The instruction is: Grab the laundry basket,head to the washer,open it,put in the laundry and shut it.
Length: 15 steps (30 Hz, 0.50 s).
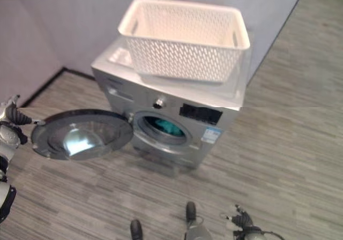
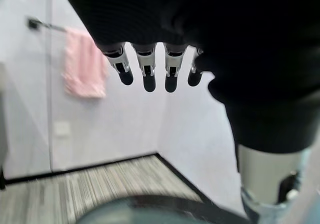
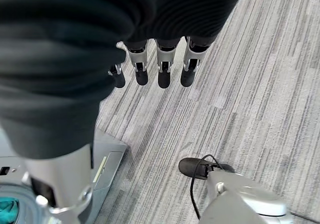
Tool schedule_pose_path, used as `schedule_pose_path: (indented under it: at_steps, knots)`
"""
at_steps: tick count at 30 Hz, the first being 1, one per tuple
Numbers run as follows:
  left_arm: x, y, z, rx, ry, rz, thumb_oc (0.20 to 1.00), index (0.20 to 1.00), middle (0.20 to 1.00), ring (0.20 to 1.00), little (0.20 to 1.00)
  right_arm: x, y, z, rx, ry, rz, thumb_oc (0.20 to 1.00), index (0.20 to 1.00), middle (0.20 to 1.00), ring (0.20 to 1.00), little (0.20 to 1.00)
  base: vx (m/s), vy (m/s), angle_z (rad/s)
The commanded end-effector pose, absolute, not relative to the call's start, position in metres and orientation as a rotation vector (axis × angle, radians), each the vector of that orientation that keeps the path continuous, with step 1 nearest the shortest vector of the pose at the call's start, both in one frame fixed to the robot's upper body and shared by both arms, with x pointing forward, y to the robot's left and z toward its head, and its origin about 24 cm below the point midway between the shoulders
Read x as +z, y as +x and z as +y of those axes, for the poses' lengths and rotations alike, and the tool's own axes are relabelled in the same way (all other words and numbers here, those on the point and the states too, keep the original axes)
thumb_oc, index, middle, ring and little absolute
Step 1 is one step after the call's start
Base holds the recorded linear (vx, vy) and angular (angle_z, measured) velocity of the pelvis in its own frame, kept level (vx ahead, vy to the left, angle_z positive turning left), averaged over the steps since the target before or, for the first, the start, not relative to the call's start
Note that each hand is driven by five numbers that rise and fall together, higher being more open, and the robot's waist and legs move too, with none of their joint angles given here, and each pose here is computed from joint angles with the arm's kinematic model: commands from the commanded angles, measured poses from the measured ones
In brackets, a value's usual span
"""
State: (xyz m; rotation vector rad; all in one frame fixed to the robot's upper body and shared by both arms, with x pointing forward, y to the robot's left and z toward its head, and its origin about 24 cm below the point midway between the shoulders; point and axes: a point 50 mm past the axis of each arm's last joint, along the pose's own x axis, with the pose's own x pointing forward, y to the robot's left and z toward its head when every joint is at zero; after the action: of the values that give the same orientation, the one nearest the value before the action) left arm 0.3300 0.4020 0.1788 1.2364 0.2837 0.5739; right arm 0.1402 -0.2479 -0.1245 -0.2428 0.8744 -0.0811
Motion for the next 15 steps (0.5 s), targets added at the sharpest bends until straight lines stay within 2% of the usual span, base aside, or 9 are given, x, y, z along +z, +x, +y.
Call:
schedule_pose_path:
  at_steps: [1,4,9,12,15]
  knots:
    - [0.218,0.328,0.413,0.697,1.156,0.222,1.0,1.0,1.0,1.0,1.0,-0.101,0.169,-0.268,-0.094,-0.294,0.752,1.0,1.0,1.0,1.0,1.0,-0.08,-0.008,0.0]
    - [0.245,0.326,0.418,0.757,1.09,0.193,1.0,1.0,1.0,1.0,1.0,-0.09,0.181,-0.264,-0.08,-0.249,0.682,1.0,1.0,1.0,1.0,1.0,-0.05,-0.012,-0.09]
    - [0.254,0.322,0.423,0.798,0.997,0.181,1.0,1.0,1.0,1.0,1.0,-0.086,0.183,-0.26,-0.053,-0.25,0.657,1.0,1.0,1.0,1.0,1.0,0.04,0.007,-0.06]
    - [0.263,0.31,0.435,0.871,0.93,0.196,1.0,1.0,1.0,1.0,1.0,-0.079,0.189,-0.257,-0.031,-0.246,0.623,1.0,1.0,1.0,1.0,1.0,0.03,0.012,-0.08]
    - [0.275,0.293,0.451,0.93,0.99,0.256,1.0,1.0,1.0,1.0,1.0,-0.067,0.194,-0.258,-0.015,-0.25,0.574,1.0,1.0,1.0,1.0,1.0,0.04,0.023,-0.04]
